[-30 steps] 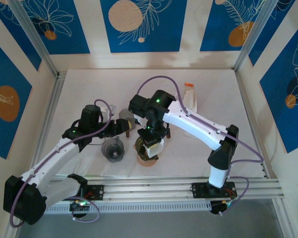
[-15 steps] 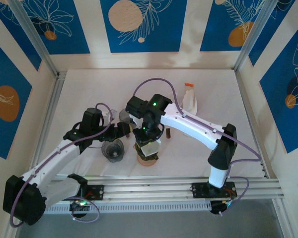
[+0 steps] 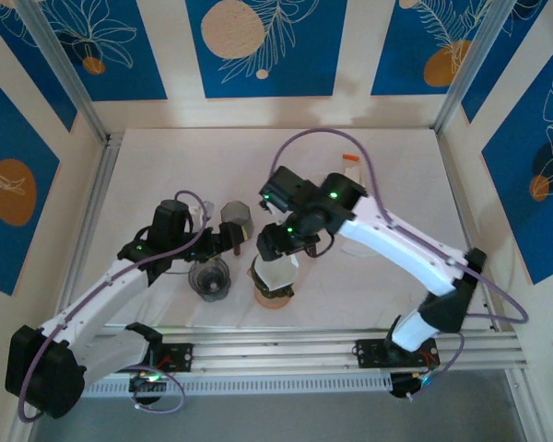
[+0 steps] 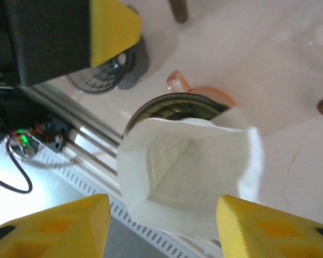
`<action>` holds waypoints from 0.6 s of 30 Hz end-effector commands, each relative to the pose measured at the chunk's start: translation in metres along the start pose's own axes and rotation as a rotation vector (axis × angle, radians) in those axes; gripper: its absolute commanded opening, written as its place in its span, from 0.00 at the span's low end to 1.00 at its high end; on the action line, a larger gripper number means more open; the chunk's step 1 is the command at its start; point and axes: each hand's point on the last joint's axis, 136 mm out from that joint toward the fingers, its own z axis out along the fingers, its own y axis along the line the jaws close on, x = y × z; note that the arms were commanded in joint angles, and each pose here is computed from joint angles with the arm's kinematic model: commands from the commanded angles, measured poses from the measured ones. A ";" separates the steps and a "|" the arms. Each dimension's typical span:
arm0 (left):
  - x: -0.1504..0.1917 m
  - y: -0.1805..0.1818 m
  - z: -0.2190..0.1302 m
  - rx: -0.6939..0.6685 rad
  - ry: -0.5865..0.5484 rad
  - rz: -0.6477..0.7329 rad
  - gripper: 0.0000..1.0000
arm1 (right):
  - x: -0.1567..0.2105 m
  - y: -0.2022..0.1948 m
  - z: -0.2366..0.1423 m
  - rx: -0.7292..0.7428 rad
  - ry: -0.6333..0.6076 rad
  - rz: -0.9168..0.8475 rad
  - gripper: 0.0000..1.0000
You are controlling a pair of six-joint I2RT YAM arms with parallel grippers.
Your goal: Place the coffee filter in the dripper
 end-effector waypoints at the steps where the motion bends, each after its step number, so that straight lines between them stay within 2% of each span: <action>1: -0.011 -0.004 -0.007 -0.008 -0.078 0.032 0.98 | -0.004 -0.038 -0.012 0.069 -0.128 0.152 0.56; 5: -0.014 0.002 -0.011 -0.038 -0.121 0.038 1.00 | 0.014 -0.095 0.001 0.100 -0.170 0.392 0.58; 11: -0.011 0.008 -0.009 -0.053 -0.113 0.033 1.00 | 0.042 -0.179 0.040 0.124 -0.177 0.751 0.59; 18: -0.009 0.012 -0.006 -0.062 -0.097 0.029 1.00 | 0.067 -0.257 0.072 0.241 -0.154 1.053 0.59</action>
